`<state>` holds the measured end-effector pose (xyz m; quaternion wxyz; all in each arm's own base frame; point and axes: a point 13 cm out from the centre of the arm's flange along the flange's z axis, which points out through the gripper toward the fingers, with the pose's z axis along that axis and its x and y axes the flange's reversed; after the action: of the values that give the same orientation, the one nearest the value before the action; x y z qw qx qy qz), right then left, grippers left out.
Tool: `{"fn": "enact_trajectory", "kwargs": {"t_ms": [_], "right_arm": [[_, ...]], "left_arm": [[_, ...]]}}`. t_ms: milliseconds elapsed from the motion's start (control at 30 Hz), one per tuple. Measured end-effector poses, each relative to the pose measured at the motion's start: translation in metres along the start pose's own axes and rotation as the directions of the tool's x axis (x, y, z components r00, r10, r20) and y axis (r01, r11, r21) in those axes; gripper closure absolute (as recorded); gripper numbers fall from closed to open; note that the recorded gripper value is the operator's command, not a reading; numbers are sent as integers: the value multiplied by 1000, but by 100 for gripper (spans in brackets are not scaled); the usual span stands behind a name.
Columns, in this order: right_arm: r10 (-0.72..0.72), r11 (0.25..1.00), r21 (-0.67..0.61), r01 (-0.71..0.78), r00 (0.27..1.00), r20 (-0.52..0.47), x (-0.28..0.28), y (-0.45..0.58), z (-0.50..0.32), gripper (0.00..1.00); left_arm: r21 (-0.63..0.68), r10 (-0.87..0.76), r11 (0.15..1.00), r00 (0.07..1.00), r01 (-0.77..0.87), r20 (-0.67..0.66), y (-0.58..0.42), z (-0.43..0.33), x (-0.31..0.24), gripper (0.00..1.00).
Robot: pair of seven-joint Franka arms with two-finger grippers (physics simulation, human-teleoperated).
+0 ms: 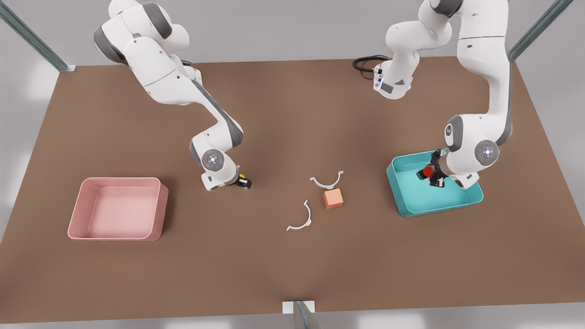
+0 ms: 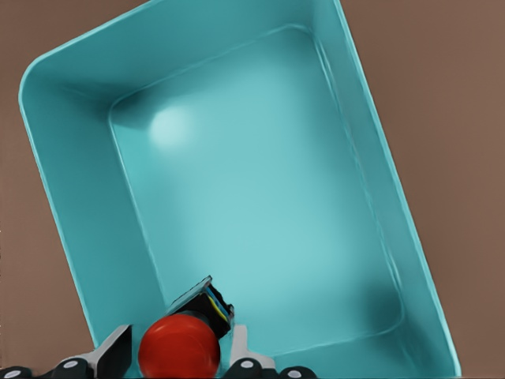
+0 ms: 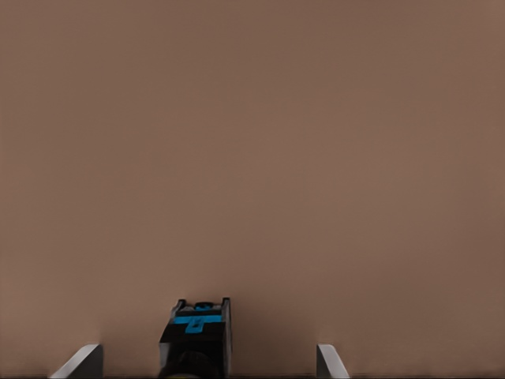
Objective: Place the red button in the blue storage box with the left arm, and place the yellow button in the pink storage box with the right arm
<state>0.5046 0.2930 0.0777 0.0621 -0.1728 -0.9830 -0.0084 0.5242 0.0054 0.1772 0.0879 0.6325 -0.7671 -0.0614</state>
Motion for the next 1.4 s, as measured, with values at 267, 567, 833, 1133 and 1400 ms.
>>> {"fn": "enact_trajectory", "kwargs": {"t_ms": [267,567,833,1133,1400], "right_arm": [[45,999,3,-45,999,-14,16,0,20,13],[85,995,-42,-85,996,2,9,14,10,69],[232,966,-150,-211,964,134,-138,-43,-135,69],[262,965,-45,-258,956,136,-232,-244,-196,68],[120,989,72,-126,989,86,-245,-332,-174,0]], "left_arm": [[85,164,982,986,-167,32,-43,-84,4,0],[140,642,732,744,-667,187,-21,-318,40,0],[47,843,515,515,-856,155,0,-315,39,0],[12,932,333,331,-943,148,7,-318,32,0],[-2,966,220,217,-976,142,9,-317,32,0]]}}
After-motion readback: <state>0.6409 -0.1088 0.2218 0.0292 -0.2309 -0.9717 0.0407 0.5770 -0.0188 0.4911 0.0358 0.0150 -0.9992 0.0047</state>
